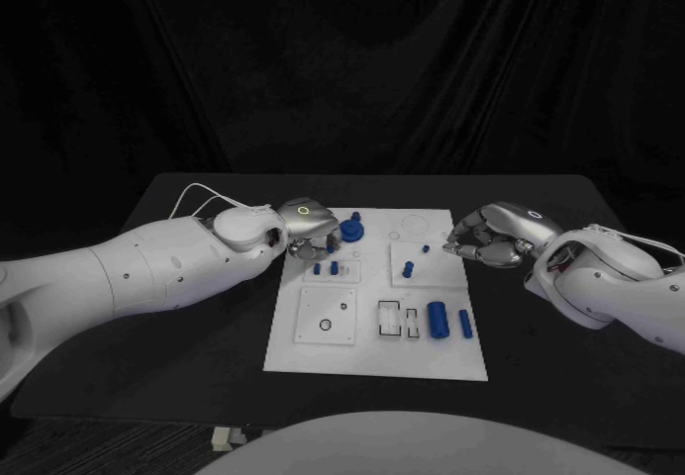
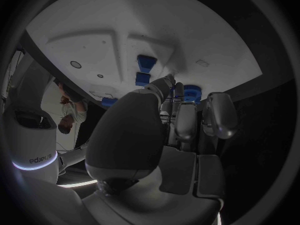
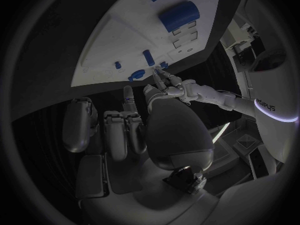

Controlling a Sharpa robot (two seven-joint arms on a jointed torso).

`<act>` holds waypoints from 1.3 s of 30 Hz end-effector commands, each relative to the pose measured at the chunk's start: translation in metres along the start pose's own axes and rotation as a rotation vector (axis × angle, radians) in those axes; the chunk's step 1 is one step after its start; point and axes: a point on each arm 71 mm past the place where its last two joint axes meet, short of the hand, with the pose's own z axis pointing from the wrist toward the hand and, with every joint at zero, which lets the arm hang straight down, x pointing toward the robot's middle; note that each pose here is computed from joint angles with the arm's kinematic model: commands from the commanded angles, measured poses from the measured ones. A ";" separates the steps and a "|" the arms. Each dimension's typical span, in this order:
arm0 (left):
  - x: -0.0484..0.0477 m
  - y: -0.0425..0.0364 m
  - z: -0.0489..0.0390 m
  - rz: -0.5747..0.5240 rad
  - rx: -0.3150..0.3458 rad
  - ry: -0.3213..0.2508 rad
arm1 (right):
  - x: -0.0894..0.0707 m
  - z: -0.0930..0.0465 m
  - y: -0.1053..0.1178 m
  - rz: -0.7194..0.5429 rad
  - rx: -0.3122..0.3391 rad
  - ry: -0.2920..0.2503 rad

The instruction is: Assemble the parts on the task board

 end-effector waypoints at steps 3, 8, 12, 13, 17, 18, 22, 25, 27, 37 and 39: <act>0.0001 -0.0025 0.0016 0.000 0.008 -0.012 | 0.002 0.000 0.000 -0.001 0.003 0.010; 0.0006 -0.0019 0.0021 0.001 0.003 -0.012 | 0.002 0.000 0.000 0.000 0.004 0.014; 0.0012 -0.0010 0.0024 0.001 -0.002 -0.009 | 0.003 0.000 0.000 0.000 0.006 0.016; 0.0015 -0.0008 0.0024 0.001 -0.003 -0.006 | 0.003 0.000 0.000 0.000 0.006 0.017; 0.0027 0.0001 0.0026 0.000 -0.008 0.004 | 0.003 0.000 0.000 0.000 0.007 0.020; 0.0029 0.0003 0.0027 -0.001 -0.008 0.005 | 0.003 0.000 0.000 0.000 0.007 0.020; 0.0034 0.0005 0.0030 0.000 -0.010 0.006 | 0.004 0.000 0.000 0.000 0.008 0.022; 0.0034 0.0004 0.0033 0.000 -0.010 0.002 | 0.004 0.000 0.000 0.001 0.008 0.023; 0.0035 0.0003 0.0035 0.000 -0.009 0.001 | 0.004 0.000 0.000 0.001 0.009 0.024; 0.0050 0.0011 0.0040 0.001 -0.011 0.005 | 0.004 0.000 0.000 0.001 0.009 0.026; 0.0056 0.0016 0.0039 0.000 -0.013 0.008 | 0.004 0.000 0.000 0.001 0.009 0.026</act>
